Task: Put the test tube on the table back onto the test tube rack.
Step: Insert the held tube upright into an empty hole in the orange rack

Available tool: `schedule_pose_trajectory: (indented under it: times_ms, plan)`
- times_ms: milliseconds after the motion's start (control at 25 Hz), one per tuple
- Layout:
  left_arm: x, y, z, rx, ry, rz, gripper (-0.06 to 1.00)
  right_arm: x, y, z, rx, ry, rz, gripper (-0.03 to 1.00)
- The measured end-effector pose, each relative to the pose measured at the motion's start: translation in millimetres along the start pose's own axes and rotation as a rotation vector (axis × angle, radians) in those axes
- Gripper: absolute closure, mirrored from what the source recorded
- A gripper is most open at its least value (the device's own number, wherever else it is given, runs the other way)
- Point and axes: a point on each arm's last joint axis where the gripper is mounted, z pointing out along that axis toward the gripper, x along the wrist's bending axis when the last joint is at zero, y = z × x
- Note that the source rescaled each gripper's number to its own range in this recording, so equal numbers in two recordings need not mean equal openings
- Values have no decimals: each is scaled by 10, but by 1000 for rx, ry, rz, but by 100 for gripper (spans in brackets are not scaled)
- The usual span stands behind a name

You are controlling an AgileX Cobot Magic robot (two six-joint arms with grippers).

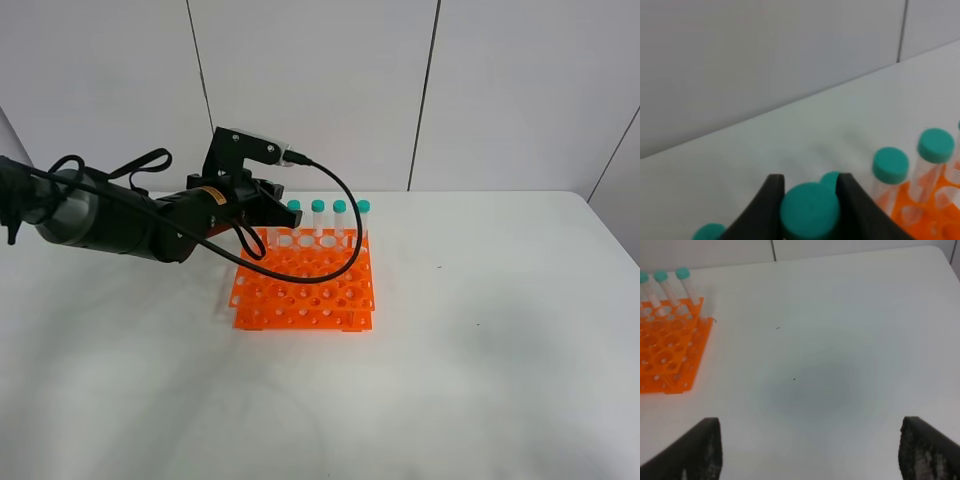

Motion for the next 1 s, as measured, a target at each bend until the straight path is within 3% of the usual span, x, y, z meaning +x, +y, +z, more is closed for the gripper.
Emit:
schedule_pose_trajectory:
  times_ms: [720, 1000]
  plan:
    - [10, -5, 2, 6, -7, -38, 94, 0, 0, 0, 0, 0, 0, 4]
    - [5, -157, 70, 46, -6, -36, 94, 0, 0, 0, 0, 0, 0, 4]
